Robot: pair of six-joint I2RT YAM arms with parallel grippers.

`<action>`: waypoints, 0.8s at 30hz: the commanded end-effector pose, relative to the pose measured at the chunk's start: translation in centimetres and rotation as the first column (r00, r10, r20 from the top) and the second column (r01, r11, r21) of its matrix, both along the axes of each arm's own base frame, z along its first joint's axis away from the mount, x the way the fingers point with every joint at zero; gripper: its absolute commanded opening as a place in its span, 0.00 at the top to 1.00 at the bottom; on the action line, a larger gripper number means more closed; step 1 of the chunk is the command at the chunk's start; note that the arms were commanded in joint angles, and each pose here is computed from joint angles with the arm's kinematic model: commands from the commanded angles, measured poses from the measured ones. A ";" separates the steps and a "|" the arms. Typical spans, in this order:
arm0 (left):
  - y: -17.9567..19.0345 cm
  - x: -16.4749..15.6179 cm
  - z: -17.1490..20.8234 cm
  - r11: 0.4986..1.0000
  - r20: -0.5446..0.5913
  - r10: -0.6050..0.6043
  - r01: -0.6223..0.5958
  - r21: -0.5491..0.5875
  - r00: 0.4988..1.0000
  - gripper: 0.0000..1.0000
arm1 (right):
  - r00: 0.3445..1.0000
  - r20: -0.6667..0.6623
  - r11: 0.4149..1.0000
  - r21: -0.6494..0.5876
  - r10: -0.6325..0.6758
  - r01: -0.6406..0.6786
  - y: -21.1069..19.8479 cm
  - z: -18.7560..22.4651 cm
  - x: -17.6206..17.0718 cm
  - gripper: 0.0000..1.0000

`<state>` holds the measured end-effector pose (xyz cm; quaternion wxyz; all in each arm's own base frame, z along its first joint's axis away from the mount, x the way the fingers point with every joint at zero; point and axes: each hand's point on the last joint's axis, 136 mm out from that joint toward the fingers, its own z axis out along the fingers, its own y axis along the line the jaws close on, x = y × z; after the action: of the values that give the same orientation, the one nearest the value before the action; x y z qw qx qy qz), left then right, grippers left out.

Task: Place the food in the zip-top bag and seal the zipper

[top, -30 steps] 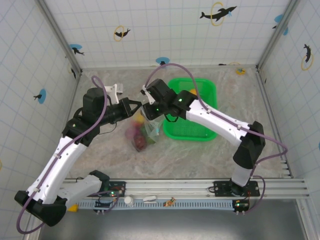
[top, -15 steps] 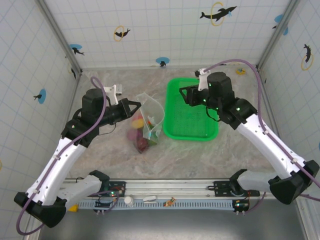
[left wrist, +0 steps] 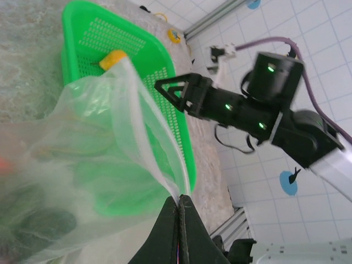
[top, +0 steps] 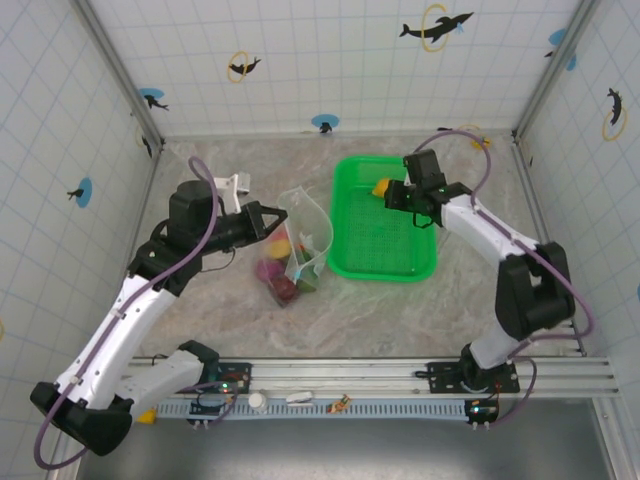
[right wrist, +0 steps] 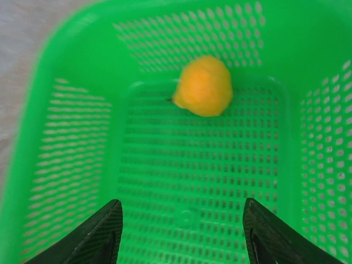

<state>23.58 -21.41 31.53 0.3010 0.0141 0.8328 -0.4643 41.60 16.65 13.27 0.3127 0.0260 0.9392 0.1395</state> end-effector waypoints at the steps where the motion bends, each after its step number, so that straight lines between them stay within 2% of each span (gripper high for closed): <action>1: -0.7 -0.6 -0.3 0.998 0.022 -0.062 0.063 -0.021 0.998 1.00 | 0.998 0.038 0.997 0.064 -0.045 0.043 0.4 0.4 3.3 0.38; 2: -0.8 -0.7 -0.6 0.997 0.017 -0.071 0.072 -0.022 0.997 1.00 | 0.999 0.030 0.995 0.087 -0.042 0.039 0.7 -0.2 3.9 0.36; 3: -0.8 -0.8 -0.7 0.997 0.018 -0.076 0.077 -0.021 0.997 1.00 | 0.999 0.020 0.994 0.101 -0.042 0.040 1.0 -0.8 4.4 0.28; 6: -0.8 -0.9 -1.1 0.996 0.026 -0.087 0.087 -0.013 0.996 1.00 | 0.999 0.022 0.993 0.113 -0.037 0.034 1.7 -1.6 5.9 0.23; 11: -1.1 -1.4 -2.1 0.993 0.010 -0.117 0.117 -0.018 0.993 1.00 | 0.998 0.001 0.995 0.072 -0.069 0.069 1.5 -3.3 8.2 0.23; 16: -2.0 -2.5 -0.5 0.976 0.041 -0.192 0.195 -0.093 0.981 1.00 | 0.993 0.005 0.992 0.043 -0.116 0.115 1.0 -5.0 9.8 0.26; 24: -1.9 -2.7 -0.5 0.976 0.060 -0.199 0.204 -0.083 0.978 1.00 | 0.989 -0.013 0.988 0.036 -0.149 0.149 0.9 -6.8 11.5 0.32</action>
<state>21.23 -23.19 30.42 0.2636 0.0776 0.8086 -0.5202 51.42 17.77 5.66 0.2962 0.0899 0.9412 0.1350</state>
